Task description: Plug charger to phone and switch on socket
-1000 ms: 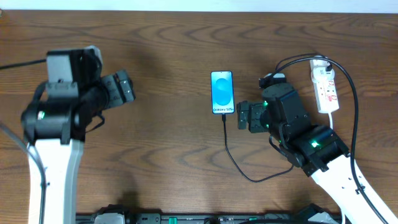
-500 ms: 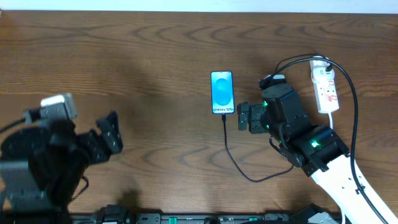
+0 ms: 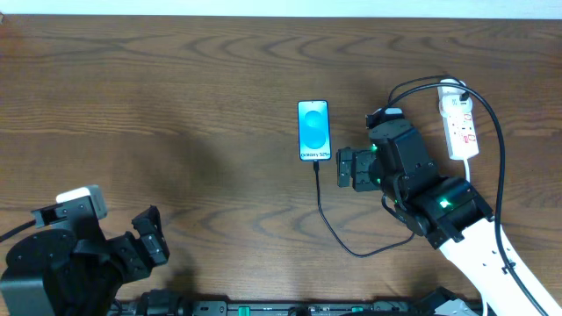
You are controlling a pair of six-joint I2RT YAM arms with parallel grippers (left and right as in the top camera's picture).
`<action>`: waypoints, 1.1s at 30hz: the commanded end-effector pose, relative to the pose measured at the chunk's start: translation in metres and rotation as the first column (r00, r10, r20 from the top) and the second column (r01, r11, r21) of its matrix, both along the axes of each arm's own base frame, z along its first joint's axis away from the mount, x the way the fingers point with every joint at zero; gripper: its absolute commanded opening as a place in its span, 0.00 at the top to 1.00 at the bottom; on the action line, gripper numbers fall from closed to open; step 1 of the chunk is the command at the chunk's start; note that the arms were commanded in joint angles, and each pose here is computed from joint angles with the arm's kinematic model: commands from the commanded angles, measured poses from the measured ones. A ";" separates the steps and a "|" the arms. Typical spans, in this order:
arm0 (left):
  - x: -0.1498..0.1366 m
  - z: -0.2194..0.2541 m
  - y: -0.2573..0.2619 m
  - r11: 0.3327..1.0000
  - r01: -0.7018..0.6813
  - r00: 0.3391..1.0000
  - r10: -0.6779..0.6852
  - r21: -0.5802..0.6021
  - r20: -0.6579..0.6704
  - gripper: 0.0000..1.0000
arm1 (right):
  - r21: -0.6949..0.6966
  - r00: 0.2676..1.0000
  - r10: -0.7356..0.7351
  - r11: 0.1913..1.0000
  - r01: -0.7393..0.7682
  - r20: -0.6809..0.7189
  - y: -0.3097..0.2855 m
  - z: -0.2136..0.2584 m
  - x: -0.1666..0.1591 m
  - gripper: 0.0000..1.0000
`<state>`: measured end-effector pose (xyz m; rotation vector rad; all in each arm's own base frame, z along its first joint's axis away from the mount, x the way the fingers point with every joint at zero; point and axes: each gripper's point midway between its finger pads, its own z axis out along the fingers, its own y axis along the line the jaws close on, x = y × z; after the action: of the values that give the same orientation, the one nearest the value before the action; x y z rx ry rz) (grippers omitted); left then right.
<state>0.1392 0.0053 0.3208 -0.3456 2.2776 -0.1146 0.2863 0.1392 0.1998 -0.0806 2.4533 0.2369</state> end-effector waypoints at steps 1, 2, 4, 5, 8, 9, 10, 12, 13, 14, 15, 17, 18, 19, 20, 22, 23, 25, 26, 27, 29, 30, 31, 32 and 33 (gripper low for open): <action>-0.010 0.005 0.004 1.000 -0.006 0.999 0.005 0.030 0.038 0.05 | 0.014 1.000 -0.015 1.000 0.015 0.010 0.000 0.006 0.003 0.01; -0.013 0.005 0.004 1.000 -0.006 0.999 0.005 0.031 0.046 0.05 | 0.014 1.000 -0.015 1.000 0.015 0.010 0.000 0.006 0.003 0.01; -0.021 0.007 0.004 0.999 -0.003 0.998 0.000 0.037 0.067 0.05 | 0.017 1.000 -0.015 1.000 0.015 0.016 0.000 0.007 0.004 0.01; -0.025 0.007 0.004 0.999 -0.004 0.997 0.001 0.038 0.078 0.05 | 0.022 1.000 -0.015 1.000 0.015 0.023 0.001 0.009 0.005 0.01; -0.040 0.009 0.006 0.999 -0.020 0.992 0.014 0.049 0.125 0.05 | 0.036 0.999 -0.016 0.999 0.014 0.047 0.004 0.013 0.010 0.01; -0.047 0.008 0.006 0.999 -0.021 0.989 0.014 0.049 0.145 0.05 | 0.041 0.998 -0.017 0.999 0.015 0.058 0.004 0.015 0.012 0.01; -0.051 0.007 0.006 0.999 -0.022 0.988 0.014 0.049 0.157 0.05 | 0.041 0.998 -0.021 0.999 0.019 0.066 0.004 0.016 0.013 0.01; -0.061 0.000 0.005 0.999 -0.022 0.986 0.014 0.049 0.168 0.05 | 0.034 0.996 -0.034 0.999 0.032 0.080 0.002 0.018 0.016 0.01; -0.064 -0.003 0.005 0.999 -0.022 0.985 0.014 0.047 0.173 0.05 | 0.028 0.995 -0.042 0.999 0.040 0.086 0.000 0.019 0.017 0.02; -0.068 -0.007 0.005 0.999 -0.027 0.983 0.019 0.041 0.181 0.05 | 0.020 0.994 -0.052 0.999 0.050 0.095 -0.002 0.020 0.018 0.06; -0.071 -0.009 0.005 0.999 -0.027 0.981 0.019 0.041 0.191 0.05 | 0.016 0.994 -0.057 0.998 0.056 0.098 -0.003 0.020 0.019 0.09; -0.076 -0.012 0.005 0.999 -0.028 0.976 0.018 0.042 0.218 0.05 | 0.017 0.993 -0.063 0.998 0.062 0.097 -0.005 0.020 0.019 0.13; -0.078 -0.013 0.005 0.999 -0.029 0.974 0.018 0.042 0.227 0.05 | 0.021 0.993 -0.073 0.997 0.072 0.092 -0.007 0.019 0.019 0.14; -0.079 -0.014 0.005 0.999 -0.029 0.971 0.018 0.042 0.237 0.05 | 0.025 0.993 -0.088 0.996 0.086 0.085 -0.009 0.018 0.019 0.19; -0.081 -0.015 0.005 0.999 -0.030 0.969 0.018 0.042 0.245 0.05 | 0.029 0.992 -0.106 0.994 0.104 0.075 -0.012 0.017 0.019 0.21; -0.083 -0.017 0.005 0.999 -0.030 0.967 0.018 0.042 0.252 0.05 | 0.035 0.988 -0.143 0.989 0.141 0.058 -0.020 0.014 0.019 0.27; -0.083 -0.017 0.005 0.999 -0.030 0.967 0.018 0.042 0.253 0.05 | 0.035 0.986 -0.157 0.987 0.155 0.051 -0.024 0.013 0.019 0.29; -0.084 -0.017 0.005 0.999 -0.029 0.967 0.018 0.042 0.254 0.05 | 0.033 0.979 -0.201 0.979 0.200 0.035 -0.036 0.011 0.020 0.37; -0.084 -0.017 0.005 0.999 -0.030 0.967 0.018 0.042 0.254 0.05 | 0.032 0.976 -0.216 0.976 0.215 0.033 -0.041 0.010 0.022 0.42; -0.084 -0.017 0.005 0.999 -0.030 0.967 0.018 0.042 0.253 0.05 | 0.029 0.969 -0.244 0.970 0.243 0.029 -0.050 0.009 0.024 0.48; -0.084 -0.017 0.005 0.999 -0.030 0.967 0.018 0.042 0.253 0.05 | 0.019 0.951 -0.309 0.951 0.309 0.014 -0.072 0.006 0.025 0.66; -0.084 -0.017 0.005 0.999 -0.030 0.967 0.018 0.042 0.253 0.05 | 0.020 0.934 -0.357 0.934 0.356 -0.002 -0.085 0.004 0.025 0.73; -0.084 -0.017 0.005 0.999 -0.030 0.967 0.018 0.042 0.253 0.05 | 0.021 0.926 -0.378 0.925 0.378 -0.009 -0.090 0.003 0.025 0.77; -0.084 -0.017 0.005 0.999 -0.029 0.967 0.018 0.042 0.253 0.05 | 0.023 0.908 -0.418 0.908 0.419 -0.029 -0.102 0.000 0.023 0.86; -0.084 -0.017 0.005 0.999 -0.030 0.967 0.018 0.042 0.253 0.05 | 0.029 0.896 -0.441 0.896 0.443 -0.048 -0.110 -0.002 0.022 0.93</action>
<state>0.0562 0.0075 0.3045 -0.3141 2.0270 -0.1102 0.3073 0.0531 0.1960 0.3691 2.4382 0.0994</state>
